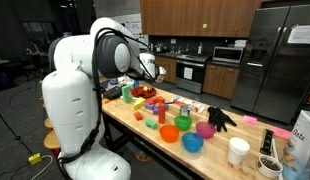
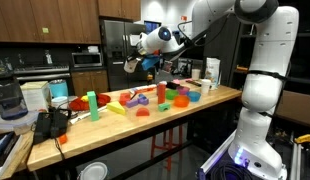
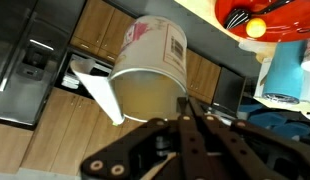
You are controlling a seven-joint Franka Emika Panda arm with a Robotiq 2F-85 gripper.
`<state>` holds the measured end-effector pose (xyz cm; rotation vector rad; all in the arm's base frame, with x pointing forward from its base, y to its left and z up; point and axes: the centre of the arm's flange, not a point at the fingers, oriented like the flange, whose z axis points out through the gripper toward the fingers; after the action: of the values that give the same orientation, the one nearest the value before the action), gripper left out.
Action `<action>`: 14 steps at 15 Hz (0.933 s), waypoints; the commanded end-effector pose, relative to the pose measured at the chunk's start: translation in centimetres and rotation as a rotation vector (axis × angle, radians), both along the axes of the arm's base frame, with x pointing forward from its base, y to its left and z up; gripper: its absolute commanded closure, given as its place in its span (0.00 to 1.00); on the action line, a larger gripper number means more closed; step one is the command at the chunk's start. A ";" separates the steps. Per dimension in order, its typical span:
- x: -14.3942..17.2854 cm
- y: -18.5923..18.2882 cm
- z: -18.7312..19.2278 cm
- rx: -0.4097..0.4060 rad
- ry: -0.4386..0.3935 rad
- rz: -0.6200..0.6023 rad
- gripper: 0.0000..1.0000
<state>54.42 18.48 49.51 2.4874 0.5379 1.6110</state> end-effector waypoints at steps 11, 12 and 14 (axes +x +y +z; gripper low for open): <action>-3.1 2.1 -11.7 0.051 -0.056 -0.138 0.99; -3.2 2.0 -12.0 0.032 -0.046 -0.128 0.99; -3.3 1.7 -12.5 -0.005 -0.056 -0.113 0.99</action>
<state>51.59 21.03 37.57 2.4342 0.3378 1.6149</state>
